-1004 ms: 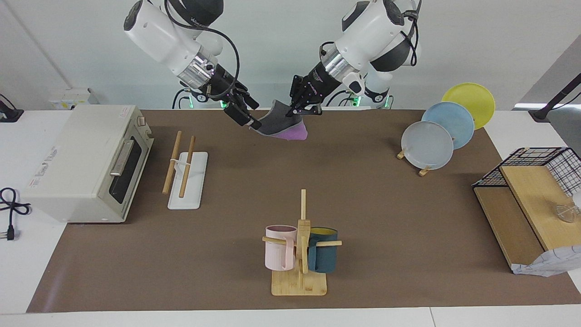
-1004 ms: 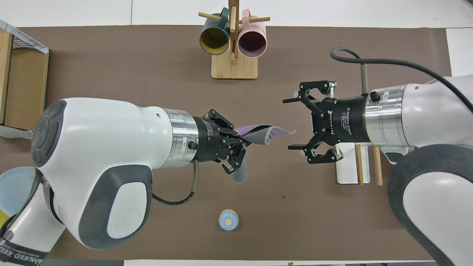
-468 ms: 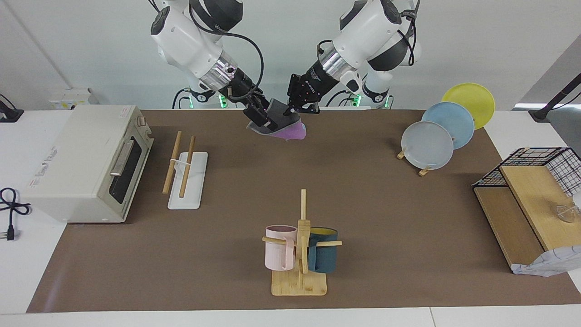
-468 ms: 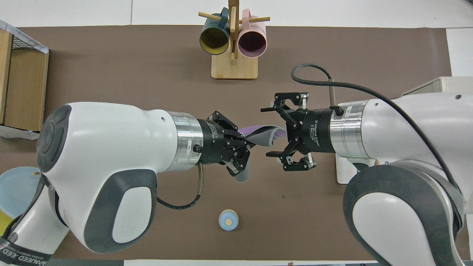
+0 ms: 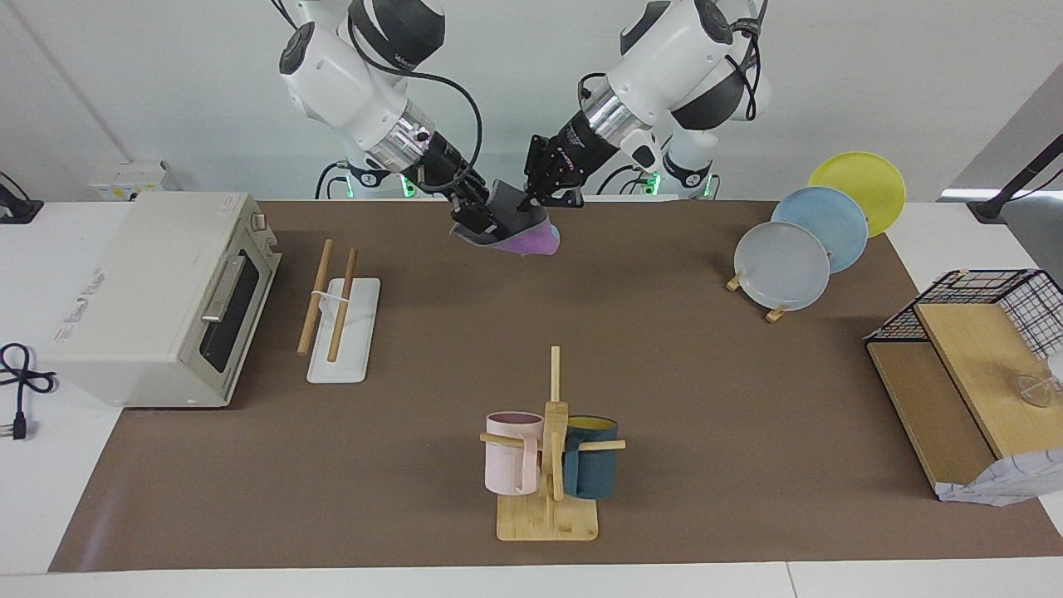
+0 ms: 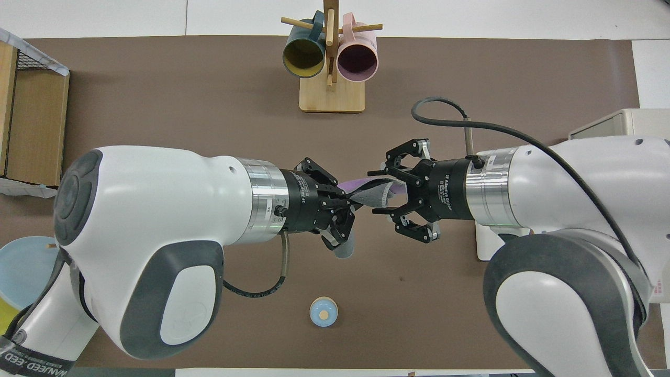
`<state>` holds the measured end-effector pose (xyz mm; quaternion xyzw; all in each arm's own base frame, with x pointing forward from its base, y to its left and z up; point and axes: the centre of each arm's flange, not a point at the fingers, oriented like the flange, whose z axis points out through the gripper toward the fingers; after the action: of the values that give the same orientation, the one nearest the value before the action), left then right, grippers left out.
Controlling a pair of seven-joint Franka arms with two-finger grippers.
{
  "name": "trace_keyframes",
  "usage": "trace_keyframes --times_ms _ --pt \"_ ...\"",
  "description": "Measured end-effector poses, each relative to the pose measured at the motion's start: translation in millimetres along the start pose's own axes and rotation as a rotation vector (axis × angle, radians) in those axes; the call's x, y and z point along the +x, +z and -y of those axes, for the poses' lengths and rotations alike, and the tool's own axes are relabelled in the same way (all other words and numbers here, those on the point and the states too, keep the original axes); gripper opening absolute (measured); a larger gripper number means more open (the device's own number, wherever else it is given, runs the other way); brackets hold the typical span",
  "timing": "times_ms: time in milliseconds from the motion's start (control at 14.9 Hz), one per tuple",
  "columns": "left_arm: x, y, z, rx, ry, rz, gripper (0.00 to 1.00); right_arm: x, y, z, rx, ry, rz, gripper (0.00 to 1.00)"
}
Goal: Fold towel and hang on rack
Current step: 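Grasp the towel with the right gripper while the left gripper releases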
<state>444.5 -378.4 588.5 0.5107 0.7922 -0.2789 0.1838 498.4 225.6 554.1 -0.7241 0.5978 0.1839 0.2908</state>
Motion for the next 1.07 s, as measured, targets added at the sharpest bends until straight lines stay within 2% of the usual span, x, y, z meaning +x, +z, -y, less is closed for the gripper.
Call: trace_keyframes --times_ms 67,201,268,535,870,1004,1070 --pt "0 0 0 0.000 0.000 0.000 0.04 1 -1 0 0.001 0.000 0.000 0.28" --pt "1 0 1 0.000 0.000 -0.002 0.04 1 -1 0 0.002 0.000 0.000 0.08" --pt "1 1 3 0.002 0.002 -0.003 0.04 1 -1 0 0.002 0.001 0.000 0.02" --pt "1 6 12 0.012 0.024 -0.011 0.12 1 -1 0 0.002 -0.003 0.000 0.02" --pt "12 10 12 0.016 0.112 -0.028 0.65 1 0 -1 -0.006 -0.054 0.000 0.02" --pt "24 10 4 0.012 0.172 -0.039 0.88 2 4 -8 -0.060 -0.152 -0.027 0.02" --pt "32 9 -2 0.008 0.197 -0.044 0.98 5 7 -14 -0.116 -0.233 -0.076 0.02"
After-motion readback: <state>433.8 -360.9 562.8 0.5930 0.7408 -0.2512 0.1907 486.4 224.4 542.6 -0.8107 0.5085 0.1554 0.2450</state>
